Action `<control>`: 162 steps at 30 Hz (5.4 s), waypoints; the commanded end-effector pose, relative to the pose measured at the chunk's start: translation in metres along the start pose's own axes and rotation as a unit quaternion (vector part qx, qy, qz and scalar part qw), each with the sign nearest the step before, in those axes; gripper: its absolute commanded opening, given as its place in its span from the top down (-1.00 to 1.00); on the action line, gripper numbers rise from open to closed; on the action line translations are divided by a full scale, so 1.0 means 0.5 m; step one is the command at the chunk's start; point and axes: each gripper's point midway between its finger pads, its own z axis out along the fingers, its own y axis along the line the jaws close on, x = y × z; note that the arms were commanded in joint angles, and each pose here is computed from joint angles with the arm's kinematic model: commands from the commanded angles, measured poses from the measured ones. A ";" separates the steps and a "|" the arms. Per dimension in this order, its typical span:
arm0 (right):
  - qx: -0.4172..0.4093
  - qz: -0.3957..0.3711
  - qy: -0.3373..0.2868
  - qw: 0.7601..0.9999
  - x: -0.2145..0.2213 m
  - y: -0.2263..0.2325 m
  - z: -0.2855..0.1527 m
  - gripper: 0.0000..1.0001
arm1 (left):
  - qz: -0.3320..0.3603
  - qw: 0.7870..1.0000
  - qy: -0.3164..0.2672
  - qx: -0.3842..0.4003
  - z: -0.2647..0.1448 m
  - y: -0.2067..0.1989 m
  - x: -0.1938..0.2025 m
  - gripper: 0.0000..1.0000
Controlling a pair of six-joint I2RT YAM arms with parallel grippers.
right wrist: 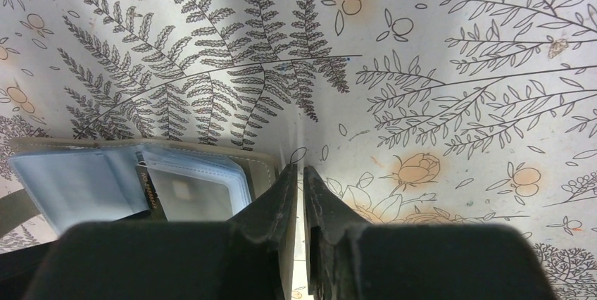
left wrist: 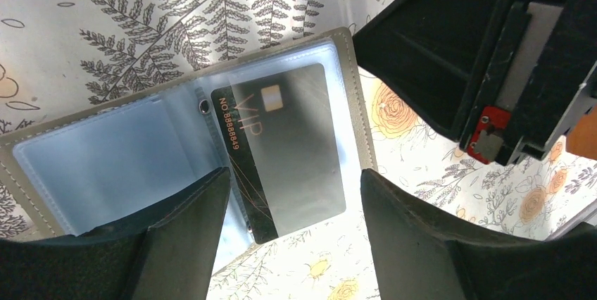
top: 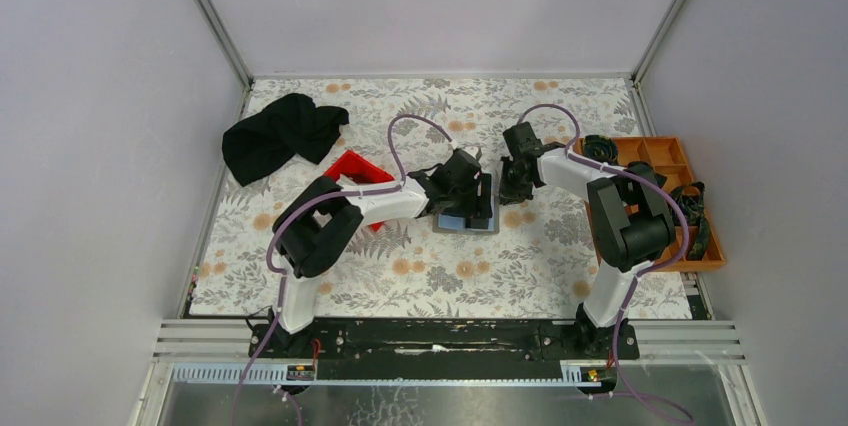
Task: Put the credit cards into the card holder
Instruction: Insert the credit card into the card holder, then pick up the credit card from the storage box.
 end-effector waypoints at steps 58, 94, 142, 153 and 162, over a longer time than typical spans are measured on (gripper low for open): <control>-0.005 -0.005 -0.081 0.997 -0.074 0.022 -0.081 0.35 | 0.003 0.997 -0.080 -0.018 -0.102 -0.041 -0.114 -0.49; -0.321 -0.398 -0.109 0.853 -0.022 0.725 -0.179 0.07 | -0.326 0.854 -0.317 -0.251 -0.503 0.327 0.043 -0.44; -0.374 -0.396 -0.068 0.836 0.049 0.803 -0.088 0.53 | -0.428 0.770 -0.386 -0.273 -0.578 0.411 0.089 -0.50; -0.376 -0.403 -0.079 0.831 0.048 0.805 -0.128 0.60 | -0.431 0.772 -0.378 -0.274 -0.571 0.411 0.097 -0.50; -0.379 -0.404 -0.082 0.829 0.047 0.805 -0.146 0.60 | -0.431 0.773 -0.379 -0.272 -0.571 0.407 0.091 -0.50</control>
